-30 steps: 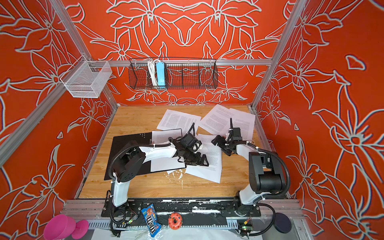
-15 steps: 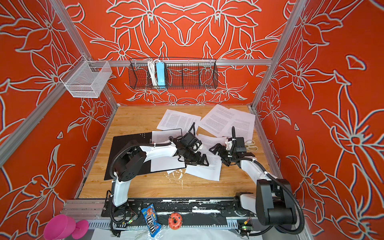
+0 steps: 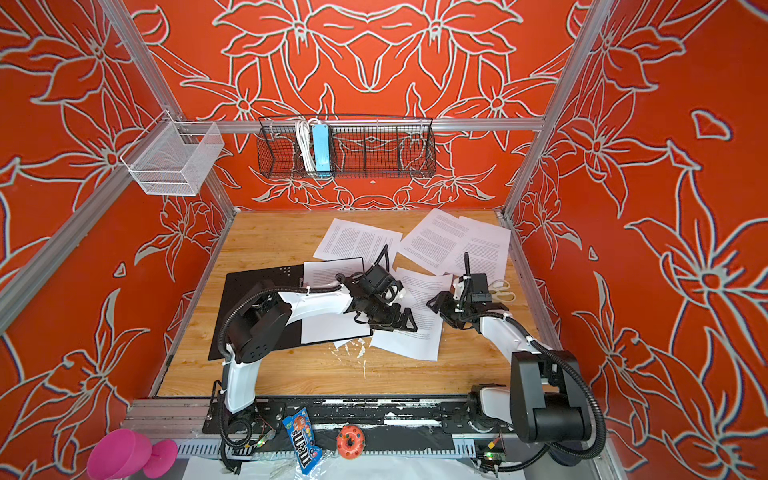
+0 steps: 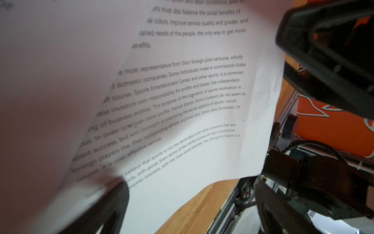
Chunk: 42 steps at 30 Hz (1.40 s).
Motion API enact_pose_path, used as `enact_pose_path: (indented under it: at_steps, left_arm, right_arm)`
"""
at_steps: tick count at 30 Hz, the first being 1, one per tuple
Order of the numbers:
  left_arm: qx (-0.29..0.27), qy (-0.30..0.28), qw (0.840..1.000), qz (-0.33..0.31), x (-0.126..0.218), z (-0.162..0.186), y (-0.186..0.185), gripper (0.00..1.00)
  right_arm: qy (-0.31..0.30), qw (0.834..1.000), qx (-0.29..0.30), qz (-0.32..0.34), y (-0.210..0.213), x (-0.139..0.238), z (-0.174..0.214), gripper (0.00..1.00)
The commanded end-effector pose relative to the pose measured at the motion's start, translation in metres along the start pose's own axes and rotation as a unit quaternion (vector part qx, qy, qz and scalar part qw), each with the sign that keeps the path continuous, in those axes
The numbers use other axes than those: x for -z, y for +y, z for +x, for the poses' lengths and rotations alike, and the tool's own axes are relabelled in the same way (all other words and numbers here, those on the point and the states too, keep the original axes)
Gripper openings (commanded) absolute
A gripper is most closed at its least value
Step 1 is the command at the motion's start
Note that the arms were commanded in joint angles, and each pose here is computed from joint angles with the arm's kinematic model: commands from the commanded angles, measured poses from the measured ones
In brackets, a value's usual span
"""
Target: Put the files into the folder
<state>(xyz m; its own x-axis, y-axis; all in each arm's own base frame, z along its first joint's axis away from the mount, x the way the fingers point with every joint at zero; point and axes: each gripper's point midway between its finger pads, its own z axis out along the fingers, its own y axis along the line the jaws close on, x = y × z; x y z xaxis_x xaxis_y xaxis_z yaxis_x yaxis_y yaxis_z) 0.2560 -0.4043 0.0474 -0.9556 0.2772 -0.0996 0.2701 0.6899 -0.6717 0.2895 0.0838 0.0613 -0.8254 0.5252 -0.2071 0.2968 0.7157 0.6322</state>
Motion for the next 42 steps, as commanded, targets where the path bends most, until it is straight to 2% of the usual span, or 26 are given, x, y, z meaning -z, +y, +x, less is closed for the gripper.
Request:
enact_pose_path:
  at_steps: [1, 4, 9, 12, 15, 18, 21, 25, 28, 34, 36, 39, 42]
  left_arm:
    - [0.067, 0.06, 0.99, -0.111, -0.028, 0.043, 0.08, 0.98]
    - [0.064, 0.06, 0.99, -0.109, -0.027, 0.041, 0.078, 0.98]
    - [0.062, 0.059, 0.991, -0.103, -0.026, 0.04, 0.073, 0.98]
    - [0.055, 0.057, 0.993, -0.088, -0.025, 0.037, 0.066, 0.98]
    - [0.036, 0.051, 0.997, -0.053, -0.022, 0.031, 0.049, 0.98]
    - [0.002, 0.009, 1.0, -0.017, -0.003, 0.011, 0.016, 0.98]
    - [-0.05, -0.047, 0.997, 0.035, 0.036, -0.014, -0.038, 0.98]
    - [-0.122, -0.134, 0.98, 0.082, 0.1, -0.031, -0.097, 0.98]
    - [-0.155, -0.201, 0.966, 0.046, 0.144, -0.031, -0.102, 0.98]
    - [-0.169, -0.326, 0.923, -0.12, 0.223, -0.012, -0.052, 0.98]
    - [-0.174, -0.342, 0.911, -0.154, 0.241, 0.0, -0.04, 0.98]
    - [-0.192, -0.343, 0.903, -0.176, 0.259, 0.019, -0.032, 0.98]
    - [-0.196, -0.357, 0.888, -0.214, 0.278, 0.033, -0.017, 0.98]
  right_arm:
    - [-0.019, 1.0, 0.018, 0.012, -0.001, -0.001, -0.01, 0.44]
    - [-0.009, 1.0, 0.014, 0.02, -0.006, -0.006, -0.007, 0.24]
    - [-0.007, 0.999, 0.018, 0.029, -0.009, -0.008, -0.007, 0.15]
    - [-0.006, 0.999, 0.02, 0.035, -0.01, -0.005, -0.007, 0.0]
    - [-0.016, 0.999, 0.028, 0.025, -0.002, 0.004, -0.009, 0.0]
    - [-0.036, 0.998, 0.039, 0.023, 0.007, 0.018, -0.014, 0.0]
    - [-0.067, 0.996, 0.046, 0.023, 0.013, 0.033, -0.021, 0.0]
    - [-0.077, 0.995, 0.055, 0.019, 0.026, 0.048, -0.027, 0.0]
    - [-0.09, 0.994, 0.066, 0.005, 0.04, 0.06, -0.032, 0.0]
    - [-0.136, 0.98, 0.133, -0.055, 0.108, 0.101, -0.039, 0.0]
    - [-0.135, 0.976, 0.157, -0.072, 0.137, 0.106, -0.038, 0.0]
    - [-0.116, 0.97, 0.184, -0.11, 0.183, 0.102, -0.034, 0.0]
    - [-0.096, 0.962, 0.213, -0.142, 0.228, 0.09, -0.026, 0.0]
